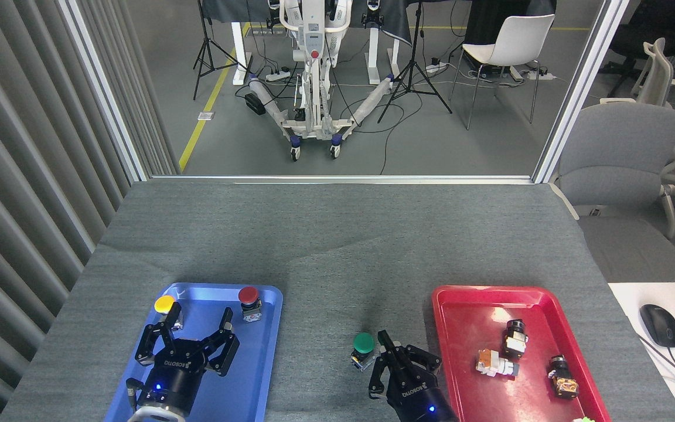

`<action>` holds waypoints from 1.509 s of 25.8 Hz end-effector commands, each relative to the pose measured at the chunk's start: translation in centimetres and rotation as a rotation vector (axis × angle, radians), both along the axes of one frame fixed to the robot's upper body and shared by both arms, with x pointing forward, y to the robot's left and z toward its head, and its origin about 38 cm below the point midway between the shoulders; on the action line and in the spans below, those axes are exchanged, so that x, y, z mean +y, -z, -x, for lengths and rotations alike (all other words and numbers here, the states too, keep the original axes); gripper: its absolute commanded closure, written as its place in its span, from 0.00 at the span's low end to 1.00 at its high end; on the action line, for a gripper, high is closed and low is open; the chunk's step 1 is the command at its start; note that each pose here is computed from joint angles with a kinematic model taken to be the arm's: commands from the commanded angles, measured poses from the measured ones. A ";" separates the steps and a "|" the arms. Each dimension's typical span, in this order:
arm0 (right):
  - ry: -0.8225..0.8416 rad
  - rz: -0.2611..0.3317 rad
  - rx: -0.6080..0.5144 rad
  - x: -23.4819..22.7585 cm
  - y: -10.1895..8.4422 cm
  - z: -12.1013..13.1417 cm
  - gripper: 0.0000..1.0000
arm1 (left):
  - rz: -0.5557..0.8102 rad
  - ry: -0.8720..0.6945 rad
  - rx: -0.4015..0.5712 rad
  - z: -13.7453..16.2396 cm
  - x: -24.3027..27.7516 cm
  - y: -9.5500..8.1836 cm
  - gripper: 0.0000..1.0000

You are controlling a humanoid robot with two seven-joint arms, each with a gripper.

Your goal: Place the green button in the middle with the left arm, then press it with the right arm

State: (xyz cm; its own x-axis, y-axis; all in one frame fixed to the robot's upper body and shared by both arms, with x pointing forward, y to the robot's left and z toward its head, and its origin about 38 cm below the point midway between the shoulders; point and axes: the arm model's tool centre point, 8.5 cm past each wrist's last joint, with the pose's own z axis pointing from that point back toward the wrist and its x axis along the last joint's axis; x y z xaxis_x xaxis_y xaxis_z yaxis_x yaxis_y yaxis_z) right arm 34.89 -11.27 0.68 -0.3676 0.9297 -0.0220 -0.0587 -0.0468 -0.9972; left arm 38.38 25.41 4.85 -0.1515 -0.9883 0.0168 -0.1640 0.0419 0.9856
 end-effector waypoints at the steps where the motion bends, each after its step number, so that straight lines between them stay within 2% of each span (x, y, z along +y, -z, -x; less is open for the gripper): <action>1: -0.023 0.008 0.009 1.2 0.2 -1.0 1.00 | 0.001 0.008 0.009 -0.9 -0.1 0.2 0.01; 7: -0.056 0.034 0.042 2.0 1.3 -1.5 1.00 | 0.003 0.009 0.007 -1.0 -0.1 0.1 0.01; 11: -0.069 0.056 0.083 2.2 2.4 -0.8 1.00 | 0.002 0.007 0.007 -1.2 -0.1 0.1 0.01; 16: -0.054 0.060 0.077 2.2 2.3 -1.1 1.00 | 0.007 0.007 0.013 -1.6 -0.2 0.2 0.01; 18: -0.043 0.049 0.063 2.2 1.7 -1.6 1.00 | 0.004 0.009 0.012 -1.7 -0.2 0.1 0.01; 21: -0.018 0.028 0.000 2.1 -0.2 -2.7 1.00 | 0.002 0.008 0.017 -1.6 -0.1 0.3 0.01; 24: 0.018 -0.039 -0.098 2.0 -3.0 -3.5 0.98 | 0.001 0.007 0.018 -1.6 0.0 0.3 0.01; 25: 0.031 -0.058 -0.115 1.7 -3.6 -3.6 0.95 | 0.001 0.007 0.020 -1.5 0.0 0.4 0.01; 26: 0.044 -0.070 -0.121 1.4 -3.8 -3.7 0.87 | 0.001 0.007 0.020 -1.5 0.0 0.4 0.01; 28: 0.116 -0.078 -0.125 -0.6 -4.1 -4.4 0.52 | 0.001 0.007 0.020 -1.5 0.0 0.4 0.01; 30: 0.202 -0.084 -0.125 -3.5 -4.1 -5.0 0.07 | 0.001 0.006 0.023 -1.5 0.0 0.5 0.01; 31: 0.223 -0.086 -0.125 -4.5 -4.0 -5.1 0.00 | 0.000 0.005 0.024 -1.5 0.0 0.5 0.01; 35: 0.279 -0.070 -0.114 -8.3 -3.5 -5.0 0.00 | 0.001 -0.005 0.032 -1.5 0.2 0.8 0.01; 39: 0.321 -0.061 -0.080 -9.6 -2.0 -3.8 0.00 | 0.002 -0.010 0.039 -1.3 0.2 1.1 0.01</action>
